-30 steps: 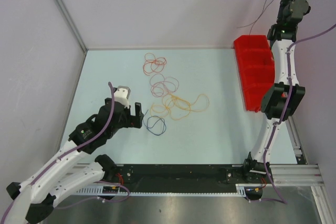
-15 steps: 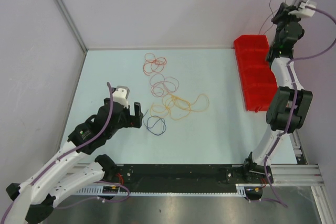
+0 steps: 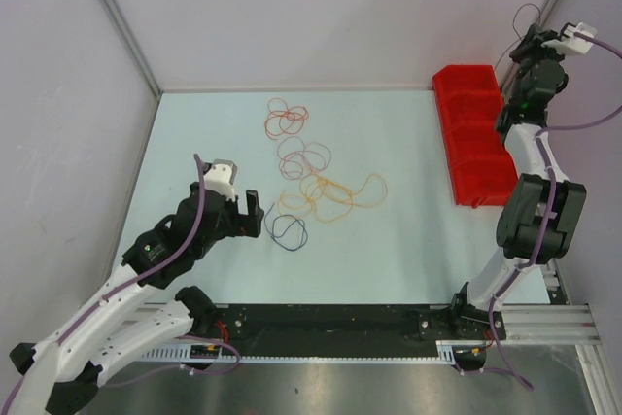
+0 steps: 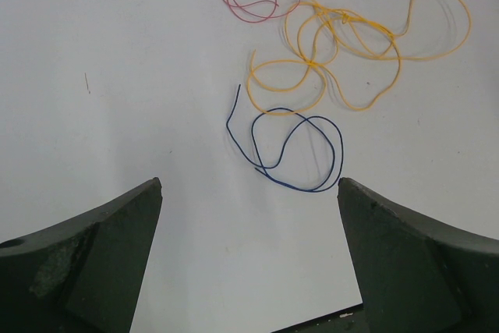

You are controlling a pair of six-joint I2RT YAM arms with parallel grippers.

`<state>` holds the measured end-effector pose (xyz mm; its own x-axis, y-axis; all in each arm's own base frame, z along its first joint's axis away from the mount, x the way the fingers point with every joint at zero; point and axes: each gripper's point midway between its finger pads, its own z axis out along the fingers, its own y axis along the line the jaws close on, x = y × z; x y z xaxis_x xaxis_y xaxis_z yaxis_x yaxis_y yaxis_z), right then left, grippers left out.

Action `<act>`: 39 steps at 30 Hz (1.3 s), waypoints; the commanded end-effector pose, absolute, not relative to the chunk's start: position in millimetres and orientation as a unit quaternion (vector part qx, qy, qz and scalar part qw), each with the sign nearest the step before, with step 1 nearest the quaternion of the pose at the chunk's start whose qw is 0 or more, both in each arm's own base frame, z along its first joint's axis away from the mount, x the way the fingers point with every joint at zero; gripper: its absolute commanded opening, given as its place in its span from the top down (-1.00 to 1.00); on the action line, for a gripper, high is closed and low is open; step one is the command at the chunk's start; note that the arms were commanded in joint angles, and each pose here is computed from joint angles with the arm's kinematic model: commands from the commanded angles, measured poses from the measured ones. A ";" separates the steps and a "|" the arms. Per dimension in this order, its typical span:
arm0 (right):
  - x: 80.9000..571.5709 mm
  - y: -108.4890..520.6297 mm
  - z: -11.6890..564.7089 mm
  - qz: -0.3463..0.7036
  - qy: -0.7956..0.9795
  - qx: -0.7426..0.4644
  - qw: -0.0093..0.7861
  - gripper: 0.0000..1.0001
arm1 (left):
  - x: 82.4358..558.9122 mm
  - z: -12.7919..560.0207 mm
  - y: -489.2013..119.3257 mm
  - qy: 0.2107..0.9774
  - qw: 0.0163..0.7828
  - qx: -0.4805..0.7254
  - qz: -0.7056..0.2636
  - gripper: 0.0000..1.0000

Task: Untangle the cables

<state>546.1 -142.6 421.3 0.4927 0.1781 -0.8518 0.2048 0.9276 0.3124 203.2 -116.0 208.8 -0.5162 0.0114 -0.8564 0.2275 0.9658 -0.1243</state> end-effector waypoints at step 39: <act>613.8 -154.0 219.1 -0.064 0.670 0.183 0.717 1.00 | 208.3 206.5 -114.0 0.866 0.487 0.057 -0.100 -0.99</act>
